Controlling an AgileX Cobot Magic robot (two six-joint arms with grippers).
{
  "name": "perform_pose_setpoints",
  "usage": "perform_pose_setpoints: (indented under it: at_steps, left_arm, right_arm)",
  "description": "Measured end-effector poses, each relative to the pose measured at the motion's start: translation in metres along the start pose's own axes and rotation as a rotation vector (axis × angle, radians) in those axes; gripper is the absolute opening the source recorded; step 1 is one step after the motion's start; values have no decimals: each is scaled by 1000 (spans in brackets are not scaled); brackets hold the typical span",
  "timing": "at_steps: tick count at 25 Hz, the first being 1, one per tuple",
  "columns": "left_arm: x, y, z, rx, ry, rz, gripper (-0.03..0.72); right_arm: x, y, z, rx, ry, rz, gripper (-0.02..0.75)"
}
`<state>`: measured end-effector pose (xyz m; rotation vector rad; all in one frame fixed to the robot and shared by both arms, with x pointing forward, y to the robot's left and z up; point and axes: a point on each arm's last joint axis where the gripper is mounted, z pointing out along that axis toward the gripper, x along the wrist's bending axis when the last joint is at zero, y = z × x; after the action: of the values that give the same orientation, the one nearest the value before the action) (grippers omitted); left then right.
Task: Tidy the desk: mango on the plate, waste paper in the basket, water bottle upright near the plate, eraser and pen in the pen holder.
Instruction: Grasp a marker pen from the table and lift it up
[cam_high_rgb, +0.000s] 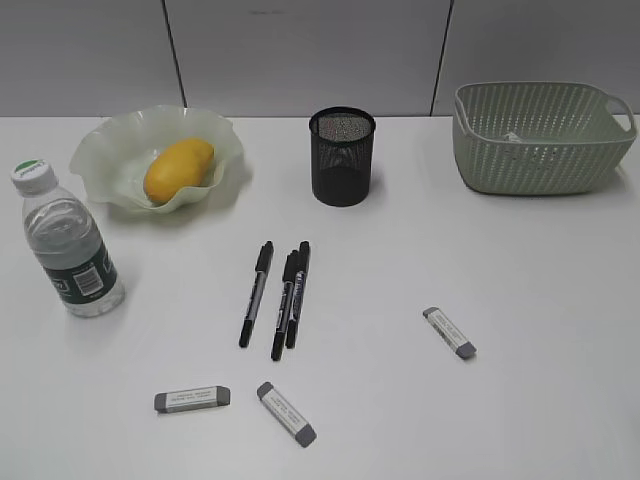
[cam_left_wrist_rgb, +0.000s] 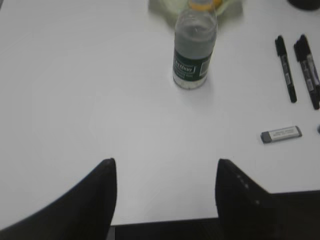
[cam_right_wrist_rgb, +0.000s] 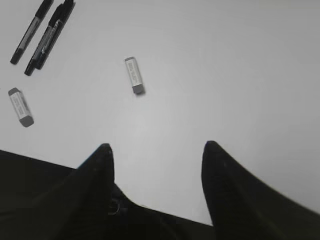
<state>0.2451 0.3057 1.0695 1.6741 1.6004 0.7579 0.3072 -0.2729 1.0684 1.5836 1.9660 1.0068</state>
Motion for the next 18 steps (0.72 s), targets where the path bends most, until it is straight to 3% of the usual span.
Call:
perform_pose_setpoints:
  at_steps: [3,7,10,18]
  left_arm:
    - [2,-15,-15,-126,-13,-7,461]
    - [1,-15,-11,-178,-34,-11,461]
    - [-2,-15,-7,-180,-60,-10,461]
    - [-3,-14,-7,-187,-68,-8,428]
  right_arm:
    - [2,31,42,146,51,51,447]
    - [13,68,109,332,166,92,447]
    - [42,87,163,436,204,82,447]
    - [136,97,303,601,166,140,433]
